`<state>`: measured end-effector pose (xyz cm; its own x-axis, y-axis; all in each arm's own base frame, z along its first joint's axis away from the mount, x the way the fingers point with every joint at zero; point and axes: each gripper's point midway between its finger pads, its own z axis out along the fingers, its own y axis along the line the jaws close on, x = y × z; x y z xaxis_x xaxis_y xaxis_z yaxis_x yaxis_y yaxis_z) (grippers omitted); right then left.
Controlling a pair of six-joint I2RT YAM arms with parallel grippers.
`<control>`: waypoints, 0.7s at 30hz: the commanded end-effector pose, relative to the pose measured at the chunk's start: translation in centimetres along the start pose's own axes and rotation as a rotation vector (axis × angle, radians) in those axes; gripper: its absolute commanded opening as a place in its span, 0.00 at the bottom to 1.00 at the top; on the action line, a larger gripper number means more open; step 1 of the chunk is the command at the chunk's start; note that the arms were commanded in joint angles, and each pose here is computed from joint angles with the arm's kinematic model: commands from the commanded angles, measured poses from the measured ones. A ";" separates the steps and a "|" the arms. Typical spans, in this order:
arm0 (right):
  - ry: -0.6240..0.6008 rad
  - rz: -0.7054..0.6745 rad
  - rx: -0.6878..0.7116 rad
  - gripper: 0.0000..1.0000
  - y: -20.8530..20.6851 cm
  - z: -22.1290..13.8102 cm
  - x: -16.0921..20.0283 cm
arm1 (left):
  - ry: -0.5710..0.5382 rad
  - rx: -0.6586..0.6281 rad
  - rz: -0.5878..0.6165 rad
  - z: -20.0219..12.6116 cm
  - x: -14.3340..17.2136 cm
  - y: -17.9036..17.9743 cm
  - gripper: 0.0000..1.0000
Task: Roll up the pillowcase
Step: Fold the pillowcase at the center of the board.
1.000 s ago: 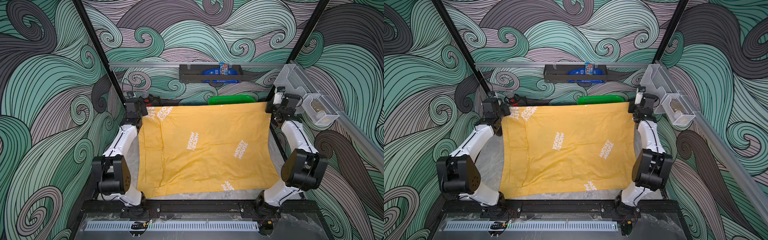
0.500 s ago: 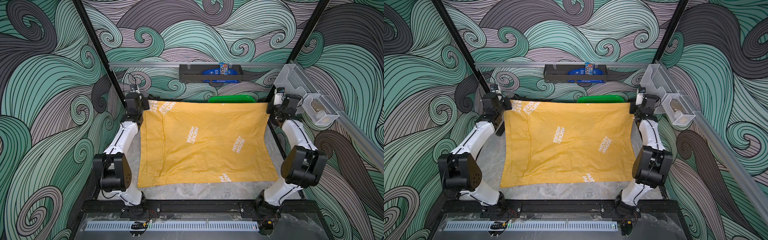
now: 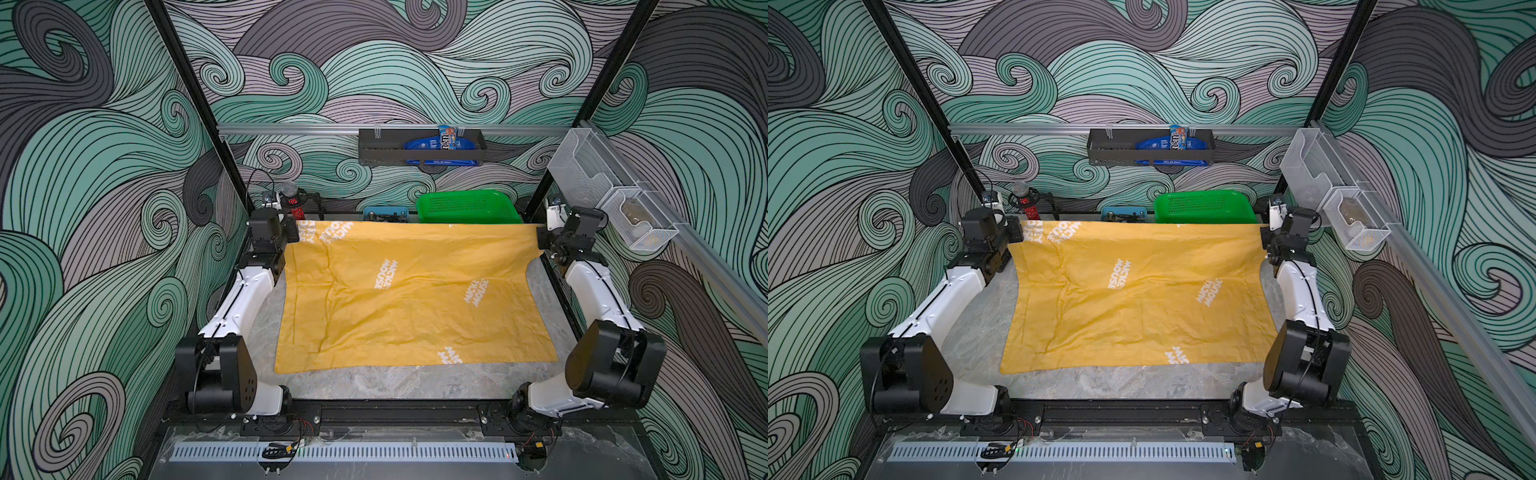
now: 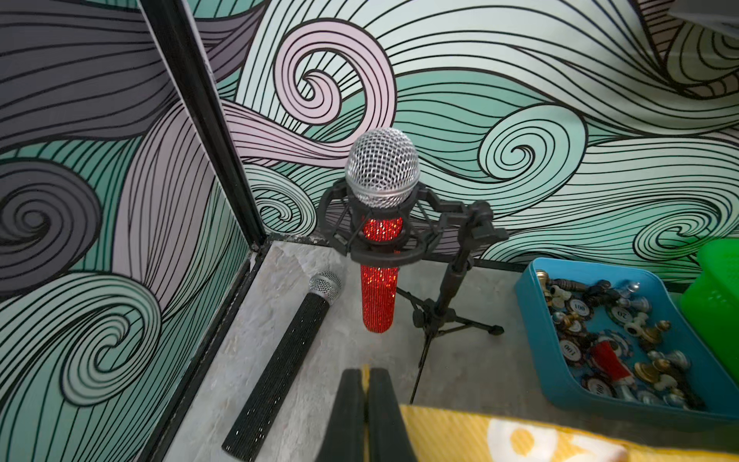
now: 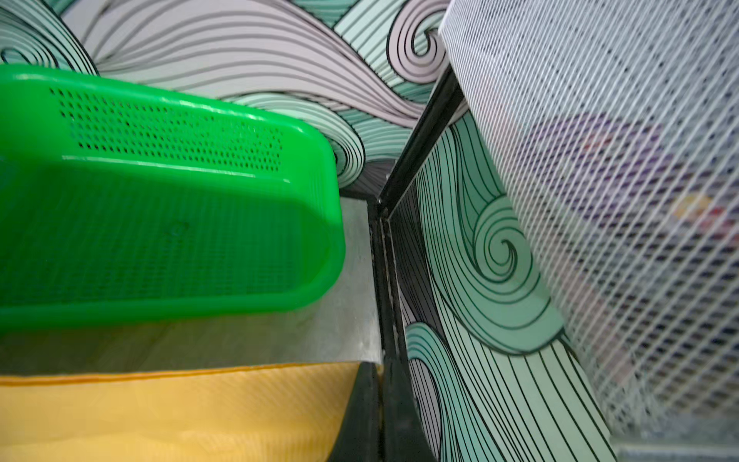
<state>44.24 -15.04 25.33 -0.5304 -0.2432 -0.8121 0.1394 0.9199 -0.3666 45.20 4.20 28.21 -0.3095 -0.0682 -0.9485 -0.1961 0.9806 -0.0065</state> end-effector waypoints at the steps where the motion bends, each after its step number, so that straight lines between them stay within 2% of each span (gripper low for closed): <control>1: -0.003 -0.021 0.049 0.01 -0.8 -1.5 0.4 | -0.031 -0.084 -0.084 -2.9 -0.5 1.6 0.00; 6: 0.000 0.023 0.032 0.02 0.4 -2.9 2.1 | 0.011 -0.153 -0.187 -5.7 2.1 2.9 0.00; 10: 0.016 0.005 0.044 0.02 1.3 -4.0 4.4 | 0.090 -0.168 -0.232 -7.1 6.3 2.5 0.00; 13: 0.041 -0.041 0.044 0.02 2.3 -4.6 6.7 | 0.123 -0.160 -0.239 -8.3 8.9 2.1 0.00; 21: 0.091 -0.213 0.120 0.00 3.8 -6.8 12.8 | 0.230 -0.222 -0.288 -11.7 13.3 2.8 0.00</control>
<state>32.77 -11.82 15.33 -0.6488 -0.3275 -0.6869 0.0800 0.8683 -0.4896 31.65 3.12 20.25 -0.4030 -0.3475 -0.8467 -0.4196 0.8923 -0.1665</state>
